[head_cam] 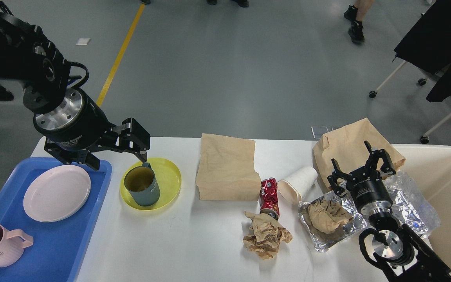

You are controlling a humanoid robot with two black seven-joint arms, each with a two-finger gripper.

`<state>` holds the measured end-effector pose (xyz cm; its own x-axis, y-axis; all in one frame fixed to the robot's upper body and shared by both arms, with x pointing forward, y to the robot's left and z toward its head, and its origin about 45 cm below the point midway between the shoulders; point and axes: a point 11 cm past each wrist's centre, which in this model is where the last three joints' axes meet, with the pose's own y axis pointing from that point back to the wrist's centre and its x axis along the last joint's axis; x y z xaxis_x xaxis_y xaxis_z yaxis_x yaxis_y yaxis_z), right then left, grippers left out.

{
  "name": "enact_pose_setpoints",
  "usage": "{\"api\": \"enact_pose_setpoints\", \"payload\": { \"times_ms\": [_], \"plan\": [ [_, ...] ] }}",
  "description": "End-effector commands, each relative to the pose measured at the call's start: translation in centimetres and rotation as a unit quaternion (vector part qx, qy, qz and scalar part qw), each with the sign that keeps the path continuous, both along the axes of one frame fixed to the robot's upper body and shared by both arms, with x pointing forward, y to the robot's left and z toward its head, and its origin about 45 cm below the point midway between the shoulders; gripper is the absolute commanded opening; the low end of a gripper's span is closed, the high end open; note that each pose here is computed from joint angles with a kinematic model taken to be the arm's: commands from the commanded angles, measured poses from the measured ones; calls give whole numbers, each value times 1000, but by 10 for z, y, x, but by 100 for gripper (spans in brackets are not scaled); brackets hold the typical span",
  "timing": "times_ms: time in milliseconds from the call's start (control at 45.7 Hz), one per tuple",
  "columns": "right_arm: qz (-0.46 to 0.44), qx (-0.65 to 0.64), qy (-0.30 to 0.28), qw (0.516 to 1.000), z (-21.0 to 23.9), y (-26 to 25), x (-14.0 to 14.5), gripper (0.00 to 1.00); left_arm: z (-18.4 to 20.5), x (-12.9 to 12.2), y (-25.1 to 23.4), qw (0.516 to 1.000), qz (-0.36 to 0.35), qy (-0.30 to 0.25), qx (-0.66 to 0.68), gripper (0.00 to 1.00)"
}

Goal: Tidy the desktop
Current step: 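Raise the left gripper and move it over the grey-green mug, then grasp the grey-green mug on the yellow plate with the left gripper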

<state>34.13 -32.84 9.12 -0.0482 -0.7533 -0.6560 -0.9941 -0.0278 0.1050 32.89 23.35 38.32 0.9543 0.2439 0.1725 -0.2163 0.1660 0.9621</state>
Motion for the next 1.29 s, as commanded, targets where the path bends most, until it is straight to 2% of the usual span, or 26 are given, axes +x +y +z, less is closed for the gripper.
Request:
{"api": "enact_pose_setpoints", "payload": {
  "times_ms": [0,109,241,525,766,1007,1138,1270],
  "plan": [
    [0,0,0,1000,0,0,0,100,-34,14,27,999,41,8,-13,95],
    [0,1,0,1000,0,1,0,100,-73,26,59,996,85,3,-17,94],
    [0,1,0,1000,0,1,0,100,-108,44,87,991,133,-28,-13,94],
    [0,1,0,1000,0,1,0,100,-186,71,97,986,154,-64,-14,93],
    [0,1,0,1000,0,1,0,100,-230,68,94,985,168,-43,22,94],
    [0,1,0,1000,0,1,0,100,-249,69,91,984,158,-71,29,94],
    [0,1,-1,1000,0,0,0,100,-268,59,78,986,151,-65,21,93],
    [0,1,0,1000,0,1,0,100,-272,58,79,985,156,-74,23,91]
  ]
}}
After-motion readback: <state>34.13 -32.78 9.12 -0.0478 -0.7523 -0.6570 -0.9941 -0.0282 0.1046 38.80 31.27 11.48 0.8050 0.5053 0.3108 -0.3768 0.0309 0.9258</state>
